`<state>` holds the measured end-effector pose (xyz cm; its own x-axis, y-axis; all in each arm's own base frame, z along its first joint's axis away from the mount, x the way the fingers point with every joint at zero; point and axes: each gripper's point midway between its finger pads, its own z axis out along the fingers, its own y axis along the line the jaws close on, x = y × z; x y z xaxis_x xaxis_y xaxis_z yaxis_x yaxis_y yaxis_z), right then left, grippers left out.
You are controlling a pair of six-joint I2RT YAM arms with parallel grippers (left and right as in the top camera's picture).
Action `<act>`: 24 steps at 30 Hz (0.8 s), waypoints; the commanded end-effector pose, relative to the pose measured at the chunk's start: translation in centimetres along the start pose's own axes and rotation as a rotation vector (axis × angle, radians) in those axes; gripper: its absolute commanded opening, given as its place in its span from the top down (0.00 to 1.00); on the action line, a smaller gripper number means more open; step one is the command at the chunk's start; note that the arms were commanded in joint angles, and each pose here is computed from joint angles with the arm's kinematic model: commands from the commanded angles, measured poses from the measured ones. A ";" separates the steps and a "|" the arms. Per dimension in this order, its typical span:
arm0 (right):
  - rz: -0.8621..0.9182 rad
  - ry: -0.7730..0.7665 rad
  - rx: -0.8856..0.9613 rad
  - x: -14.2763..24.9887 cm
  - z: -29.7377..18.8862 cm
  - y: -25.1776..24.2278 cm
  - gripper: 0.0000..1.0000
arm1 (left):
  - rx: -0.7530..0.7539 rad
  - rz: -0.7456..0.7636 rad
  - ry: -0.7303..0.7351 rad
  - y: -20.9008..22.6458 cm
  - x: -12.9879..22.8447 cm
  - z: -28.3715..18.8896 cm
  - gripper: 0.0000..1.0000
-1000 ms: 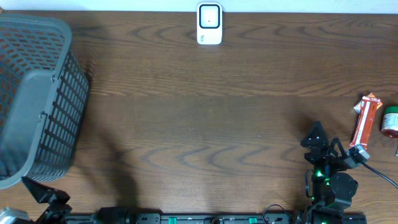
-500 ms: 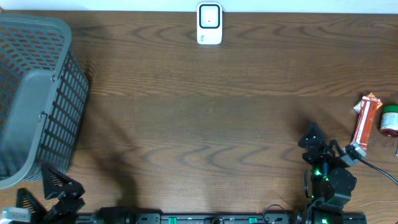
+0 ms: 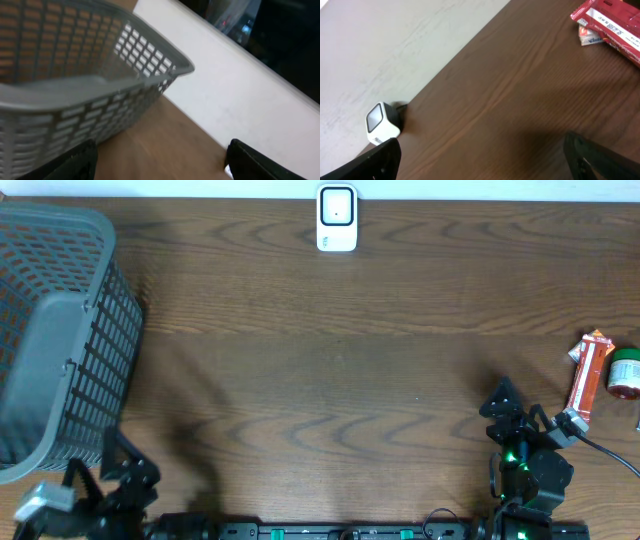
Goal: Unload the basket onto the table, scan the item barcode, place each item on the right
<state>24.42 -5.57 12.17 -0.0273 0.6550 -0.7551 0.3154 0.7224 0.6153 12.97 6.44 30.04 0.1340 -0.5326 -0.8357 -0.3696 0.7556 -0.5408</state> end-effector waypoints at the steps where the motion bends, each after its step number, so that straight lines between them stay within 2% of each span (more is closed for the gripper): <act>1: -0.018 0.000 0.012 0.0 0.0 -0.3 0.01 | -0.006 0.023 0.033 0.5 2.4 2.1 0.17; 12: -0.018 0.000 0.012 0.0 0.0 -0.3 0.01 | 0.113 -0.049 -0.004 0.8 10.0 9.5 0.16; 17: -0.018 0.000 0.012 0.0 0.0 -0.3 0.01 | 0.054 -0.061 -0.028 2.8 11.6 10.5 0.16; 24: -0.018 0.000 0.012 0.0 0.0 -0.3 0.01 | -0.027 0.017 0.012 5.2 14.0 11.0 0.16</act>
<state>24.41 -5.57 12.16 -0.0285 0.6532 -0.7567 0.3161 0.7240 0.6131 23.30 6.51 16.00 0.1420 -0.5554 -0.8194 -0.3434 0.7487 -0.5670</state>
